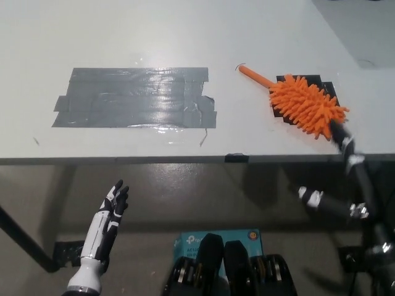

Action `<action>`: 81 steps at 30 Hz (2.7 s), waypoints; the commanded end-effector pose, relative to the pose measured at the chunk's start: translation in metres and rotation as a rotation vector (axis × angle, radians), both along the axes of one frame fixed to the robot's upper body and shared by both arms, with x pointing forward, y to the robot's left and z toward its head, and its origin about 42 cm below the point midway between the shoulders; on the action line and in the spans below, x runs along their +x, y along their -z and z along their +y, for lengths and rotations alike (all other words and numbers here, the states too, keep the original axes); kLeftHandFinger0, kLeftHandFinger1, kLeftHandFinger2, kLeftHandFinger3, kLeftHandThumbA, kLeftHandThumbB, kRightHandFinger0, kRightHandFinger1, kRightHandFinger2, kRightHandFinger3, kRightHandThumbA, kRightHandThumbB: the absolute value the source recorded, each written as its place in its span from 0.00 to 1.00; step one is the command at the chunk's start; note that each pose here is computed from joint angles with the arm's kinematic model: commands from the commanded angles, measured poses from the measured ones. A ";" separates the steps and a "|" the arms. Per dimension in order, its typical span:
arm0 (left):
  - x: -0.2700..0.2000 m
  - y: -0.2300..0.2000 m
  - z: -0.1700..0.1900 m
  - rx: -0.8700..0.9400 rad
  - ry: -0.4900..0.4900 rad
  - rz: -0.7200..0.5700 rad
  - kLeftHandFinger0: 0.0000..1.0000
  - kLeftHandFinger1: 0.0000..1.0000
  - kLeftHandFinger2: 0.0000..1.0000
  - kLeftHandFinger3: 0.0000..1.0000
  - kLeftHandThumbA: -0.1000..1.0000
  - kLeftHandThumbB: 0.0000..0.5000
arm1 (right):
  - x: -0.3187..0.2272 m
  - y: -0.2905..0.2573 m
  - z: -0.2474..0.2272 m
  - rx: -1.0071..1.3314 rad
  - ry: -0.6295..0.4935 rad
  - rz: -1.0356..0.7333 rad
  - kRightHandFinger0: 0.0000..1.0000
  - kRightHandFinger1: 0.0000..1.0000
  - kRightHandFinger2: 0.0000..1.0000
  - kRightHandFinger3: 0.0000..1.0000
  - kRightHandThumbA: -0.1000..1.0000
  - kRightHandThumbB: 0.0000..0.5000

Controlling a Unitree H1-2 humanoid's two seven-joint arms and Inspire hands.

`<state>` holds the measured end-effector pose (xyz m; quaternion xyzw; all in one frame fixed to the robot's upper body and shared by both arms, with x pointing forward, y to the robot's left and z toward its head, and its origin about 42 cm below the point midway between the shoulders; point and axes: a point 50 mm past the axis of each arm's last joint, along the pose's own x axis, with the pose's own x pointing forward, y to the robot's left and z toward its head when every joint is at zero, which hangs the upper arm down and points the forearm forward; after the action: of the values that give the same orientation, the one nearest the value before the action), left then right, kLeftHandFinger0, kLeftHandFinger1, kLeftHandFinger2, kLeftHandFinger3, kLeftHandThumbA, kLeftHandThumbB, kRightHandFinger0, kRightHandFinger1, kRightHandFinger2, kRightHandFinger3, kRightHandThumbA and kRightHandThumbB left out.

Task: An orange duster is kept infront of the robot in the middle of the table and the robot extends its right arm to grab the duster, picks it up and hands it to a person

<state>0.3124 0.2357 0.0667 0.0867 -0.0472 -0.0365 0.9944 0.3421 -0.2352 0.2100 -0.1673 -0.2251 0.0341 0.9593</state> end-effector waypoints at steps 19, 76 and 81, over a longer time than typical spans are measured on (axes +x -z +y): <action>0.009 -0.014 0.000 0.009 -0.005 -0.083 1.00 1.00 1.00 1.00 0.91 0.21 | 0.172 -0.099 0.001 -0.472 0.184 0.289 1.00 1.00 1.00 1.00 0.93 0.63; 0.023 -0.027 0.000 0.012 0.012 -0.096 1.00 1.00 1.00 1.00 0.87 0.21 | 0.228 -0.044 0.006 -0.561 0.137 0.582 0.55 0.63 0.56 0.80 0.00 0.47; 0.024 -0.027 0.001 0.009 0.013 -0.097 1.00 1.00 1.00 1.00 0.87 0.19 | 0.227 -0.044 -0.001 -0.439 0.069 0.598 0.09 0.30 0.46 0.89 0.00 0.42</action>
<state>0.3268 0.2330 0.0790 0.0919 -0.0688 -0.0408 0.9926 0.5669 -0.2366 0.2424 -0.4151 0.1049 0.0666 0.9013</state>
